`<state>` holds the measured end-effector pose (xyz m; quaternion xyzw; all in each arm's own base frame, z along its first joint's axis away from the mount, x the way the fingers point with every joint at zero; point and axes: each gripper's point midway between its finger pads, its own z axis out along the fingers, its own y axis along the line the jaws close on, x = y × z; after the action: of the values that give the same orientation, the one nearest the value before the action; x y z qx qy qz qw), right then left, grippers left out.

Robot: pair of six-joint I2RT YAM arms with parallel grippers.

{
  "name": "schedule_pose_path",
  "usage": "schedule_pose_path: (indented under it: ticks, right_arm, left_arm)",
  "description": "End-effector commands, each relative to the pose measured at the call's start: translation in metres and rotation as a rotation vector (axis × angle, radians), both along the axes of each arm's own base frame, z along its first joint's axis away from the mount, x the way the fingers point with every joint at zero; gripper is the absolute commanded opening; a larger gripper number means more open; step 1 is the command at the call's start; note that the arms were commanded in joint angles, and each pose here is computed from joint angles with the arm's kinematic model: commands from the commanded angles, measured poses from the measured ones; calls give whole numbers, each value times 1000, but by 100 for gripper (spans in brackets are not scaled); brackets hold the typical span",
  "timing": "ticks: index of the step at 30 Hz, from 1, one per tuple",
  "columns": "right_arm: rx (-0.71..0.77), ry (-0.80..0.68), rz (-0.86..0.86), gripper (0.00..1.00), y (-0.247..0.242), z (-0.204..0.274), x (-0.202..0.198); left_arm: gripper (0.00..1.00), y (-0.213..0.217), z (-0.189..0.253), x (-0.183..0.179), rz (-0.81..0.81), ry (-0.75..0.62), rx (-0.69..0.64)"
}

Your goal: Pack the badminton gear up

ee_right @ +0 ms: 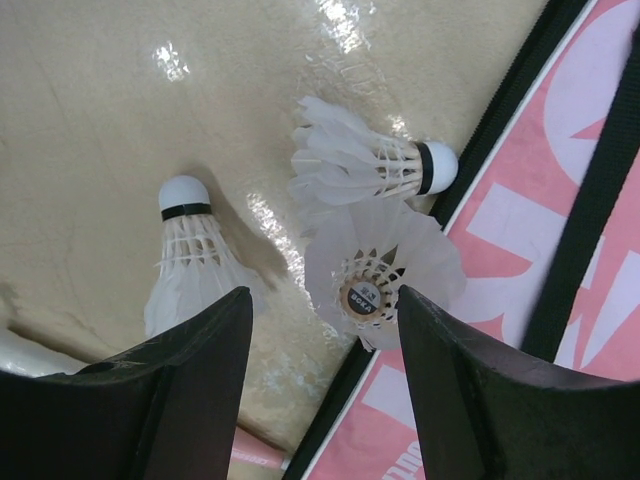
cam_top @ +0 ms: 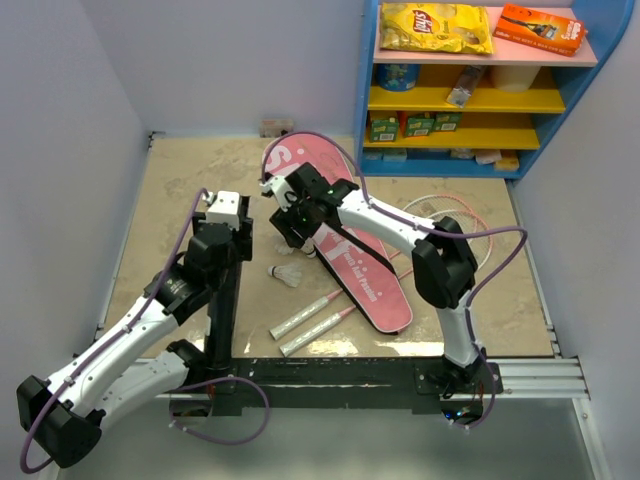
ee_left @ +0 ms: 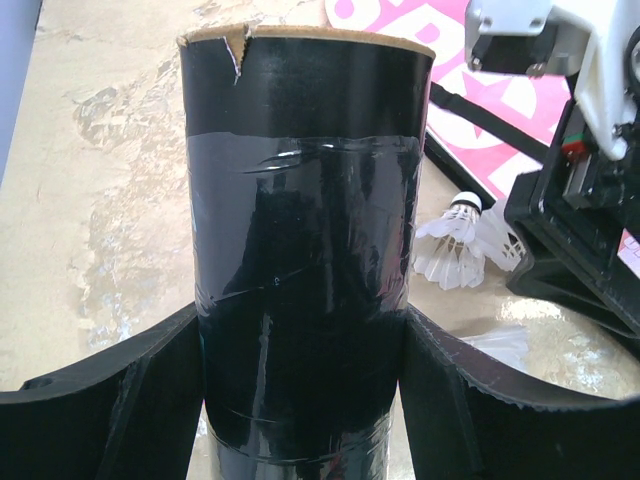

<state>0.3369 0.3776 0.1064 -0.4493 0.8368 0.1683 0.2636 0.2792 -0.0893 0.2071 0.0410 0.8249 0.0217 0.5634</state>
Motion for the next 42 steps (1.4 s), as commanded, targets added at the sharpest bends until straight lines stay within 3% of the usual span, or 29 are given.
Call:
schedule_pose_path:
  ticks: [1, 10, 19, 23, 28, 33, 35, 42]
  right_arm:
    - [37, 1, 60, 63, 12, 14, -5]
    - [-27, 18, 45, 63, 1, 2, -9]
    - [-104, -3, -11, 55, -20, 0, -7]
    - [-124, 7, -17, 43, -26, -2, -12]
    - [-138, 14, -27, 38, -32, -3, -15]
    - [-139, 28, -36, 18, -35, -3, -20]
    - [-131, 29, -41, 2, -36, -1, -22]
    - [-36, -30, -132, 0, -41, 36, -23]
  left_arm:
    - [23, -1, 21, 6, 13, -53, -51]
    - [23, -2, 22, 6, 8, -54, -54]
    - [23, -2, 23, 6, 4, -56, -58]
    - [23, -2, 24, 6, 1, -59, -60]
    - [23, -2, 25, 5, 1, -62, -62]
    - [23, -2, 26, 5, -2, -65, -65]
    - [23, -2, 25, 4, -6, -63, -64]
    - [22, -14, 28, 3, -87, -71, -74]
